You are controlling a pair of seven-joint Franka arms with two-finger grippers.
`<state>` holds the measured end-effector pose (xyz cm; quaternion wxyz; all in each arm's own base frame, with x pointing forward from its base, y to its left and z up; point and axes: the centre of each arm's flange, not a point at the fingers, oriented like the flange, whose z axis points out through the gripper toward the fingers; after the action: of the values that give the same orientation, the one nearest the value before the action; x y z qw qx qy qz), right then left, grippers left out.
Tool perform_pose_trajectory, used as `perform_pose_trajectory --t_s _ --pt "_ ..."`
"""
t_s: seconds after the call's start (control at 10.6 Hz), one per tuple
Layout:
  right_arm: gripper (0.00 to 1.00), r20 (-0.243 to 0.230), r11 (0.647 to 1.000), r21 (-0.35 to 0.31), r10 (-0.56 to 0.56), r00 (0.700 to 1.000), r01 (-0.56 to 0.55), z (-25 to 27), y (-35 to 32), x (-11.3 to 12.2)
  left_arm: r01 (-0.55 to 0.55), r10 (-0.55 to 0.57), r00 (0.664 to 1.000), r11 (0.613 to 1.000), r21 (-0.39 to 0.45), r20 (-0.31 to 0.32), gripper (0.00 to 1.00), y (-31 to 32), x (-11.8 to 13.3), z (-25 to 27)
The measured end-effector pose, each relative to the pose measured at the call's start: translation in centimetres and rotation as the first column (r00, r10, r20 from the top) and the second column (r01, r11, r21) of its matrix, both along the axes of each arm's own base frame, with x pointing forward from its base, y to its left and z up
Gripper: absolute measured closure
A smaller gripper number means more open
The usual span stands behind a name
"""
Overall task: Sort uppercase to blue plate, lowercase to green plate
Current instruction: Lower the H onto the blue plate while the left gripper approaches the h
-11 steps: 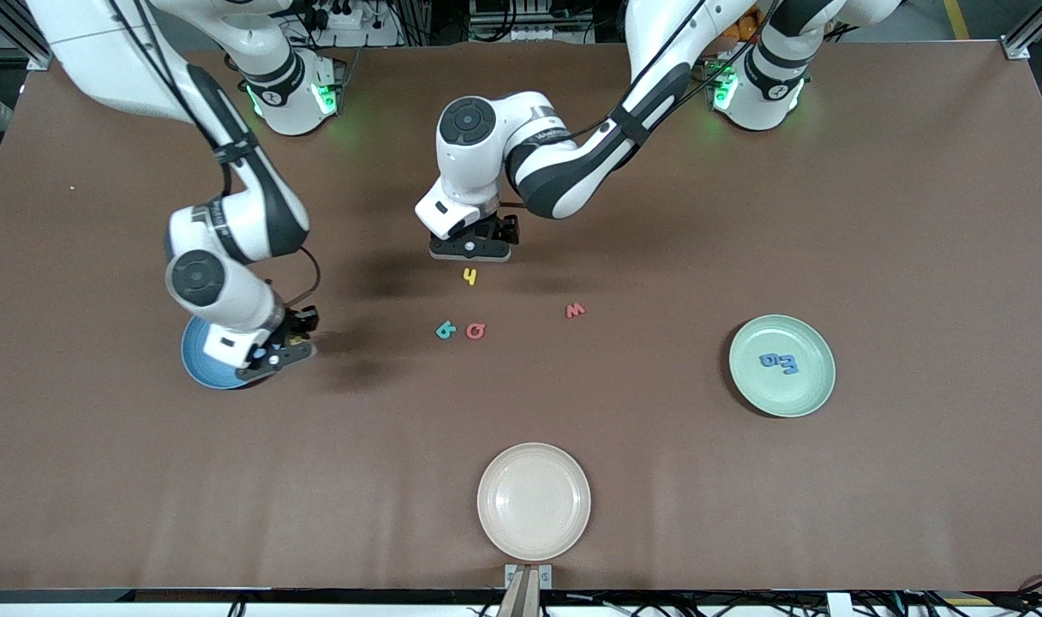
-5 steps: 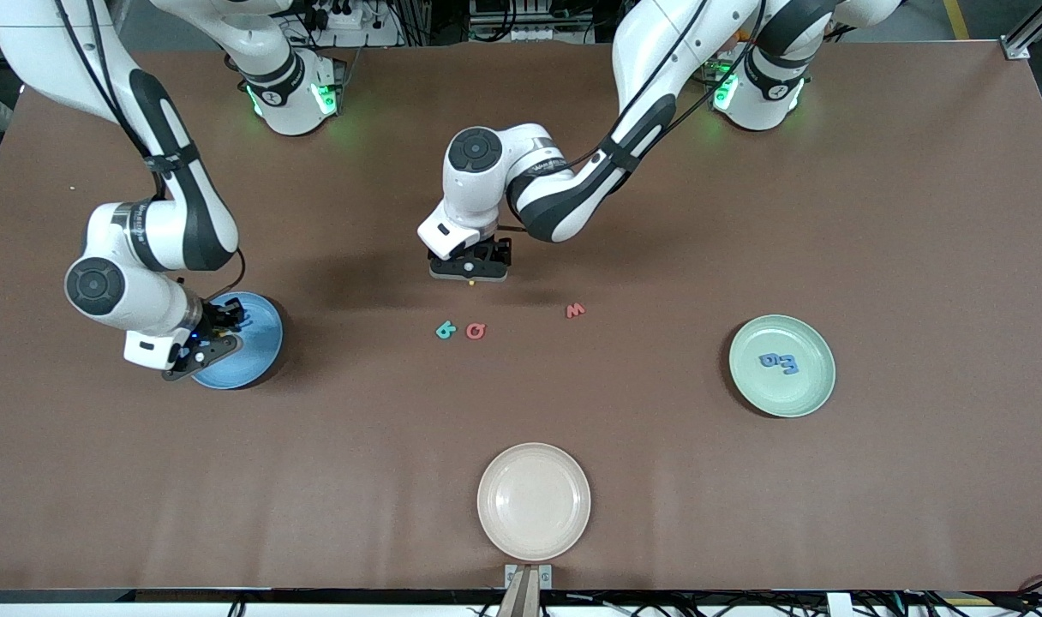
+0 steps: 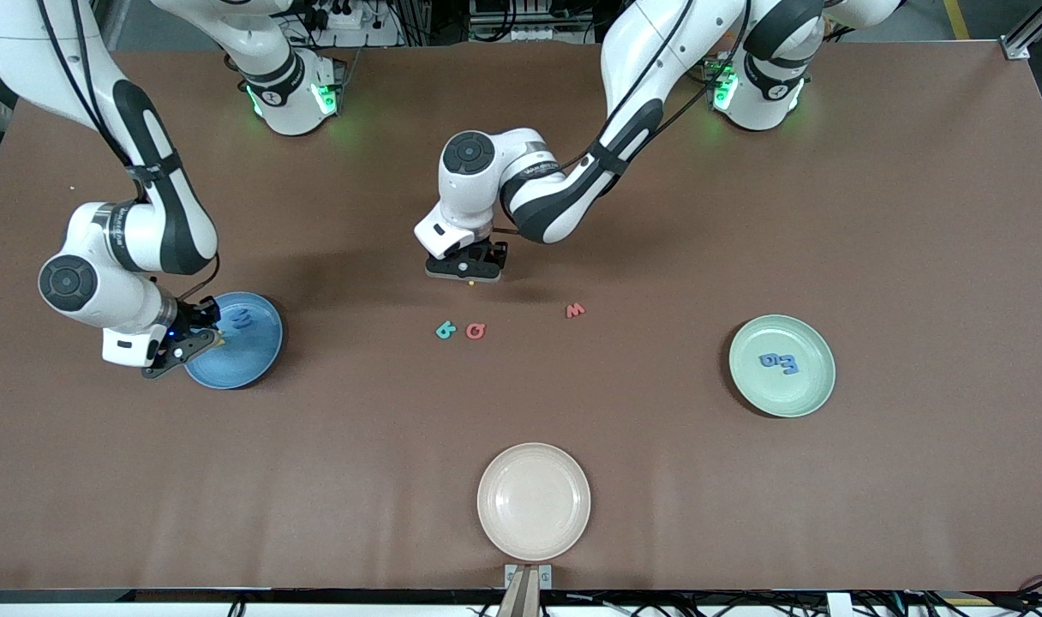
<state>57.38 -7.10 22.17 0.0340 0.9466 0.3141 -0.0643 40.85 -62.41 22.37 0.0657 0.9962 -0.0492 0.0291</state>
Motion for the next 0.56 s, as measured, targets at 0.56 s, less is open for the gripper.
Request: perform_pose_trajectory --t_s 0.56 --pt "0.52 -0.041 0.998 -0.007 -0.063 0.997 0.063 0.9 -0.4 0.7 0.082 -0.083 0.996 0.996 0.036 0.018 0.25 -0.2 -0.2 -2.3"
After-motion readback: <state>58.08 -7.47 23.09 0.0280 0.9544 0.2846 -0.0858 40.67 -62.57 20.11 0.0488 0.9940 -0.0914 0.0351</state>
